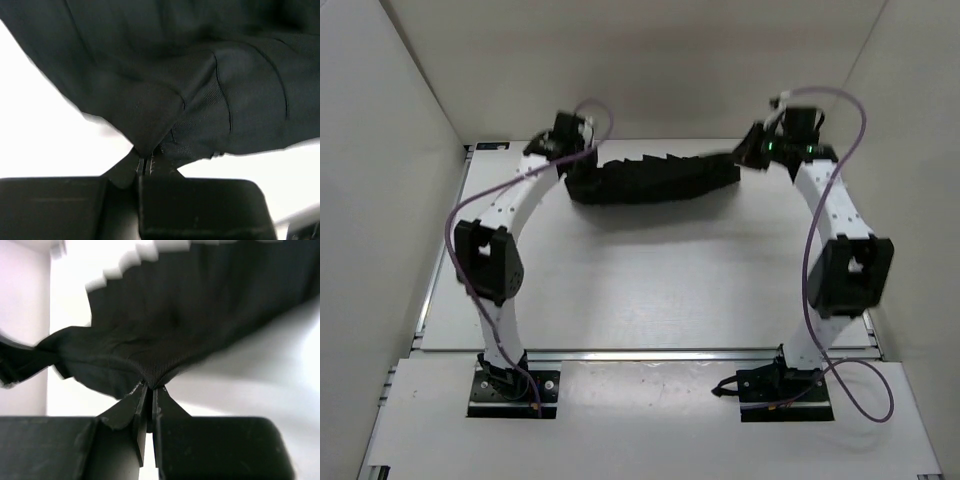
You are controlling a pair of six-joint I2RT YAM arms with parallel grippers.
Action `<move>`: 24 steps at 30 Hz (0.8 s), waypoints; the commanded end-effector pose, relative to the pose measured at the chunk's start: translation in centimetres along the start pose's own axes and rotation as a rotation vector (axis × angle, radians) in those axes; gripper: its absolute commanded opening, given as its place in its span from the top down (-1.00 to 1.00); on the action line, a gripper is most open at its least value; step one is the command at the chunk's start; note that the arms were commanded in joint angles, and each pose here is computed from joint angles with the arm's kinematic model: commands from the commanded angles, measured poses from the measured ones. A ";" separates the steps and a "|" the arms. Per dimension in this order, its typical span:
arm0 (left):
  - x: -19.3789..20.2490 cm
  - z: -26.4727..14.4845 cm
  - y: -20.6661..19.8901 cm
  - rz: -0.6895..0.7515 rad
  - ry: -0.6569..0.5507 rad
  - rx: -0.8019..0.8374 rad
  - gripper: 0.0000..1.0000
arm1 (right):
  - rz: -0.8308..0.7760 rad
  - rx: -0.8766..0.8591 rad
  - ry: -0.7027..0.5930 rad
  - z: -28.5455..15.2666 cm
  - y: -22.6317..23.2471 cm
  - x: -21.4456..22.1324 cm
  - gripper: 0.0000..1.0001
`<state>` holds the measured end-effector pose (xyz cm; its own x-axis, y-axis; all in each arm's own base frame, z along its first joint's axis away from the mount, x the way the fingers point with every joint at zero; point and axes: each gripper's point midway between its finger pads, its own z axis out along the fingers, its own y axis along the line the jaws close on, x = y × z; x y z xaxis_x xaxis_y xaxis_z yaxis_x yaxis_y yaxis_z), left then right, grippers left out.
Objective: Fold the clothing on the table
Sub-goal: Fold the skirt
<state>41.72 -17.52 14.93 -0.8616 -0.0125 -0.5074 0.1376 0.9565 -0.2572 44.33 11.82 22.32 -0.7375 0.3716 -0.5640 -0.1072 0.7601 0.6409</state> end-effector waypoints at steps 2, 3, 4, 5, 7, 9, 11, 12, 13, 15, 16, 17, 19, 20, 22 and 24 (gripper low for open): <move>-18.5 -10.7 -0.9 0.046 -0.479 -0.040 1.00 | -0.334 0.032 -0.357 -6.1 6.0 -17.8 0.99; -21.6 -14.6 -1.2 0.010 -0.632 -0.015 1.00 | -0.400 0.024 -0.467 -8.4 8.6 -21.0 1.00; -21.1 -13.8 -0.6 -0.004 -0.619 -0.015 1.00 | -0.442 0.009 -0.543 -10.5 10.9 -22.5 1.00; -21.4 -15.2 -0.4 -0.010 -0.688 -0.012 1.00 | -0.462 0.017 -0.562 -11.2 11.3 -22.8 1.00; -20.3 -19.1 -0.6 0.001 -0.798 -0.047 1.00 | -0.490 0.049 -0.501 -9.7 10.3 -20.8 1.00; -18.2 -18.4 -0.6 0.033 -0.799 -0.080 1.00 | -0.513 0.128 -0.458 -9.7 8.4 -17.9 1.00; -12.8 -13.1 0.2 0.056 -0.632 -0.091 1.00 | -0.493 0.171 -0.379 -8.3 5.2 -13.7 1.00; -11.1 -12.7 0.0 0.056 -0.600 -0.077 1.00 | -0.476 0.183 -0.343 -7.7 3.2 -10.6 1.00; -7.7 -10.9 0.7 0.063 -0.526 -0.090 1.00 | -0.434 0.200 -0.262 -5.8 0.2 -6.5 1.00; -1.5 -8.2 1.7 0.053 -0.403 -0.108 1.00 | -0.411 0.194 -0.228 -6.7 -1.4 -1.7 1.00; 1.7 -7.6 2.2 0.053 -0.357 -0.116 1.00 | -0.372 0.222 -0.167 -6.4 -3.2 2.0 0.99; 5.5 -5.8 2.9 0.036 -0.270 -0.110 1.00 | -0.341 0.252 -0.090 -5.7 -5.3 5.4 1.00; 10.1 -6.4 2.8 -0.014 -0.202 -0.073 1.00 | -0.313 0.260 -0.014 -6.6 -5.8 9.9 1.00; 12.8 -6.0 2.4 0.002 -0.143 -0.056 1.00 | -0.274 0.270 0.038 -6.5 -6.8 12.3 1.00; 16.0 -7.3 1.9 -0.002 -0.102 -0.050 1.00 | -0.268 0.226 0.098 -7.6 -5.1 16.4 1.00; 18.8 -8.2 1.2 -0.015 -0.050 -0.017 1.00 | -0.267 0.197 0.131 -8.5 -3.6 19.2 1.00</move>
<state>23.41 -15.80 8.48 -0.8762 0.0303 -0.4810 0.1722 0.9519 -0.2536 24.92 12.35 10.01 -0.8746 0.0530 -0.4820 -0.1804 0.8870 0.4250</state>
